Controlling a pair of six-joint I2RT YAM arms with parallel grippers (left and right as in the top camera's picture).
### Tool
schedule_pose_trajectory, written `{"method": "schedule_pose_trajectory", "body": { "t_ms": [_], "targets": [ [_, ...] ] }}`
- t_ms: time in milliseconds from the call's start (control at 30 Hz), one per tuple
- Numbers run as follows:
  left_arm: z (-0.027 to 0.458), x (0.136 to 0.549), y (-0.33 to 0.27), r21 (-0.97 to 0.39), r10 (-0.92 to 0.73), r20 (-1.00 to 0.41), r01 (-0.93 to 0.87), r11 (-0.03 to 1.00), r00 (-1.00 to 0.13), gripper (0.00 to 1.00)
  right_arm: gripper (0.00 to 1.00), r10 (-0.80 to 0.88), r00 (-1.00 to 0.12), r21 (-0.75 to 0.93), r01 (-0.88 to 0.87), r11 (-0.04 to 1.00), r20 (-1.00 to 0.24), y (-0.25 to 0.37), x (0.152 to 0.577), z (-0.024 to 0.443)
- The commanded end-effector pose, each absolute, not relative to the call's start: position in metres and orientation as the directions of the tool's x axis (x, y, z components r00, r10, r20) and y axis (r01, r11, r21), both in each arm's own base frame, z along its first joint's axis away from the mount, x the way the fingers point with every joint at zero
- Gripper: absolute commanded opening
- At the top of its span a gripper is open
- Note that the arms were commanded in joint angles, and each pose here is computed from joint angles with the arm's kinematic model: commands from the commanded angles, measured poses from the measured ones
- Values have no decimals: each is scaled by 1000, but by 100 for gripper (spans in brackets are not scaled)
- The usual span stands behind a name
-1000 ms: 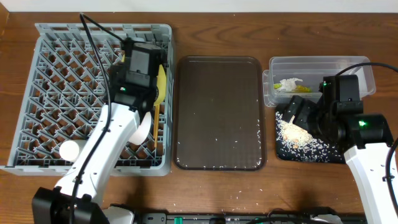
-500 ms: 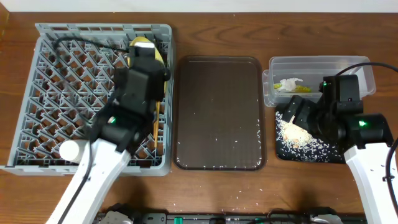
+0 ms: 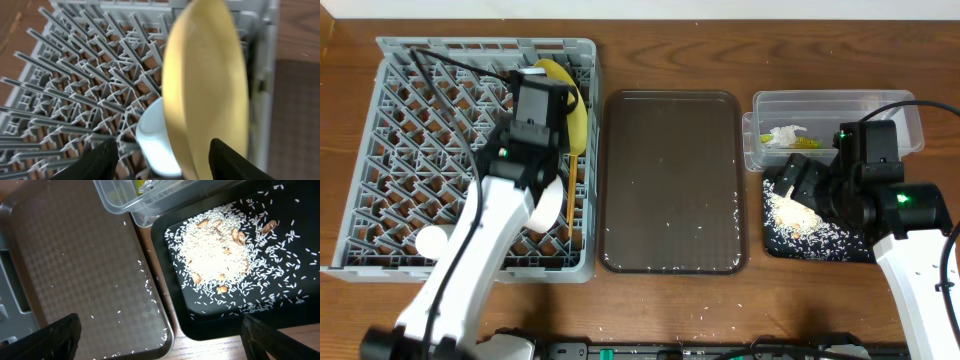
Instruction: Sort waste into correct bins and load items into the dishwasher
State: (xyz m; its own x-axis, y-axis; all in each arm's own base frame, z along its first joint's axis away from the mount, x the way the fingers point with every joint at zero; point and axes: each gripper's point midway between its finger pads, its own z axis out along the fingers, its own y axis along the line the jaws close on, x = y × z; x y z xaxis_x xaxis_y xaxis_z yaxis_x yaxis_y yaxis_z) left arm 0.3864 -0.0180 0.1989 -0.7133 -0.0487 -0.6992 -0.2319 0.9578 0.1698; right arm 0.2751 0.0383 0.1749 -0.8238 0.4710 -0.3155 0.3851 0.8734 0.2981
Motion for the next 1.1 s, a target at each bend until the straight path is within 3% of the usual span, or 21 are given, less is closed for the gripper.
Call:
{"method": "schedule_pose_trajectory", "body": {
  "t_ms": [0, 33, 67, 100, 433, 533, 600, 733, 833, 967, 1067],
  "targets": [
    [185, 408, -16, 96, -104, -700, -237, 967, -707, 52, 99, 486, -813, 296, 402, 867, -320, 35, 276, 176],
    [181, 411, -19, 73, -109, -695, -221, 972, -711, 49, 99, 486, -813, 296, 402, 867, -320, 35, 276, 176],
    [177, 416, -27, 34, -115, -690, -191, 981, -715, 38, 99, 486, -813, 296, 402, 867, -320, 35, 276, 176],
    [177, 419, -31, 16, -117, -693, -178, 984, -711, 36, 99, 486, -813, 296, 402, 867, -320, 35, 276, 176],
    [210, 451, -59, -75, -102, -807, -71, 995, -582, 38, 99, 486, -813, 296, 402, 867, -320, 35, 276, 176],
    [211, 451, -60, -77, -103, -808, -69, 995, -580, 60, 99, 486, -813, 296, 402, 867, -320, 35, 276, 176],
    [207, 447, -59, -71, -99, -795, -70, 995, -598, 64, 99, 486, -813, 296, 402, 867, -320, 35, 276, 176],
    [223, 418, -53, -62, -94, -778, -73, 995, -621, 63, 99, 486, -813, 296, 402, 867, -320, 35, 276, 176],
    [262, 370, -44, -84, -118, -789, -84, 993, -604, 64, 99, 486, -813, 296, 402, 867, -320, 35, 276, 176],
    [290, 305, -31, -112, -152, -788, -104, 988, -597, 81, 99, 486, -813, 296, 402, 867, -320, 35, 276, 176],
    [297, 269, -24, -140, -187, -778, -125, 982, -599, 85, 99, 486, -813, 296, 402, 867, -320, 35, 276, 176]
  ]
}}
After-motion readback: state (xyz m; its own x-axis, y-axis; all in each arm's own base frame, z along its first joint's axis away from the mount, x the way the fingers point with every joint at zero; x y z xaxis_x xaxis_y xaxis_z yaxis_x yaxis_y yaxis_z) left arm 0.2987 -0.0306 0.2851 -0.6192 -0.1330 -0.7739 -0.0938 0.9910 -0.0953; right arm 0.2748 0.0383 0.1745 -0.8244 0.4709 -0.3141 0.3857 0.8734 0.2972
